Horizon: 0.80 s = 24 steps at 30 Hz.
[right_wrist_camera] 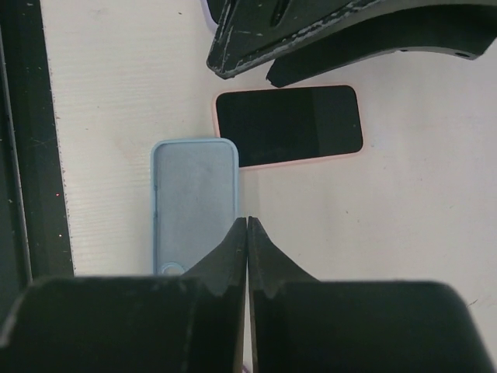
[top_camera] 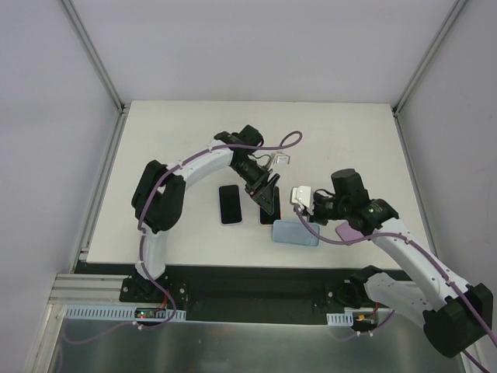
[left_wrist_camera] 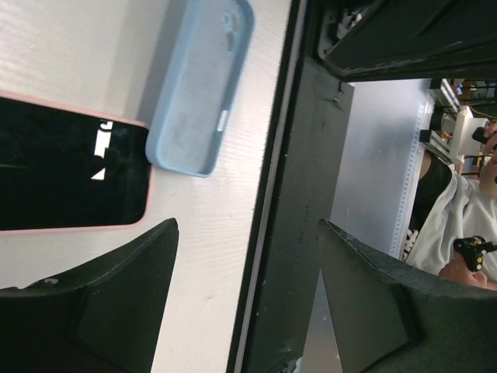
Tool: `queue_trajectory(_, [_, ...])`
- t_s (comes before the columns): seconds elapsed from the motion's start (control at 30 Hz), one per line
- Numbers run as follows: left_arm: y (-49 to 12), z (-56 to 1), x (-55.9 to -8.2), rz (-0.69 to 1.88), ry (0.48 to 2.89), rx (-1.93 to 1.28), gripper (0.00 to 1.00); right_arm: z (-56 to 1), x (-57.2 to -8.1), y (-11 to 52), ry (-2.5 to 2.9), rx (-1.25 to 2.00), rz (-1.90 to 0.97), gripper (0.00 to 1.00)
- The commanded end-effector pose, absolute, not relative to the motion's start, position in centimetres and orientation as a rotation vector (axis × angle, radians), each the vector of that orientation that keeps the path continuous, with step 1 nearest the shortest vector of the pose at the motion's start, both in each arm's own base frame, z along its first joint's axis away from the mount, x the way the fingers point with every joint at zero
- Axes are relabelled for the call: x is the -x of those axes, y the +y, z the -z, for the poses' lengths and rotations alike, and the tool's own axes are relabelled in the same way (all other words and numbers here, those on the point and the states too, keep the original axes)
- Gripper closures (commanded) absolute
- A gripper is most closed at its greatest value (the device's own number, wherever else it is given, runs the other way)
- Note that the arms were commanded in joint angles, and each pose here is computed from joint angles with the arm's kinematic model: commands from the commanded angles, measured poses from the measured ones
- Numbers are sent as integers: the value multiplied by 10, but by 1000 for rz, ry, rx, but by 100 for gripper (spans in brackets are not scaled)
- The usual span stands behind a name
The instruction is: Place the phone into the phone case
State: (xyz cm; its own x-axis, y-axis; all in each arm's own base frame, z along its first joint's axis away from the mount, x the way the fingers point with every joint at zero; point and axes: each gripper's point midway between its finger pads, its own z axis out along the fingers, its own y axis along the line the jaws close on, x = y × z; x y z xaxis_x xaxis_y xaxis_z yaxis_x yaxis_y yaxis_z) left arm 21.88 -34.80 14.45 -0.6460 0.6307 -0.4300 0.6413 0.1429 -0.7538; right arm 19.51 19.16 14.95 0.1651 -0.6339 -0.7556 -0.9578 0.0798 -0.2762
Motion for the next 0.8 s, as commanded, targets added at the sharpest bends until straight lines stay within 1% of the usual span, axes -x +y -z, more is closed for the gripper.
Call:
queue_trajectory(0.0, [-347, -130, -234, 1459, 2399, -1313, 29, -156, -221, 190, 1604, 1560, -439, 99])
queue_trajectory(0.07, [-345, -125, -242, 1371, 2451, -1269, 28, -166, -234, 191, 1691, 1419, -432, 93])
queue_trajectory(0.1, [-341, -122, -249, 1287, 2473, -1251, 28, -168, -246, 184, 1762, 1315, -382, 89])
queue_trajectory(0.13, [-339, -124, -252, 1257, 2479, -1234, 28, -172, -249, 183, 1851, 1157, -411, 84])
queue_trajectory(0.2, [-334, -134, -260, 1202, 2481, -1150, 28, -185, -265, 174, 1906, 933, -355, 80])
queue_trajectory(0.23, [-329, -135, -269, 1125, 2485, -1109, 27, -188, -268, 171, 1937, 842, -350, 77])
queue_trajectory(0.27, [-325, -139, -273, 1091, 2506, -1042, 27, -193, -267, 170, 2001, 657, -406, 77])
queue_trajectory(0.3, [-320, -149, -275, 1064, 2474, -1008, 26, -199, -274, 154, 2032, 493, -334, 76])
queue_trajectory(0.33, [-312, -150, -281, 986, 2488, -960, 24, -200, -276, 142, 2076, 332, -308, 73])
queue_trajectory(0.37, [-307, -154, -283, 948, 2489, -932, 22, -198, -268, 134, 2160, 128, -331, 73])
queue_trajectory(0.43, [-296, -169, -282, 893, 2477, -867, 19, -189, -260, 118, 2215, -123, -303, 71])
queue_trajectory(0.47, [-289, -171, -285, 831, 2483, -822, 17, -179, -250, 114, 2266, -197, -301, 70])
queue_trajectory(0.5, [-282, -182, -285, 800, 2459, -792, 17, -174, -243, 115, 2274, -367, -361, 67])
queue_trajectory(0.53, [-277, -188, -285, 787, 2444, -769, 16, -169, -239, 113, 2274, -465, -373, 64])
queue_trajectory(0.57, [-272, -194, -285, 769, 2427, -753, 14, -161, -230, 108, 2296, -599, -368, 62])
queue_trajectory(0.6, [-264, -205, -280, 745, 2389, -738, 11, -154, -225, 111, 2294, -769, -416, 62])
queue_trajectory(0.63, [-258, -210, -281, 709, 2372, -709, 1, -148, -219, 113, 2306, -864, -427, 61])
queue_trajectory(0.7, [-241, -223, -279, 630, 2326, -660, 1, -124, -194, 105, 2377, -1067, -327, 61])
queue_trajectory(0.73, [-235, -226, -279, 596, 2311, -642, 1, -117, -186, 109, 2370, -1192, -331, 61])
queue_trajectory(0.77, [-228, -224, -278, 564, 2315, -623, 1, -108, -177, 109, 2398, -1234, -297, 60])
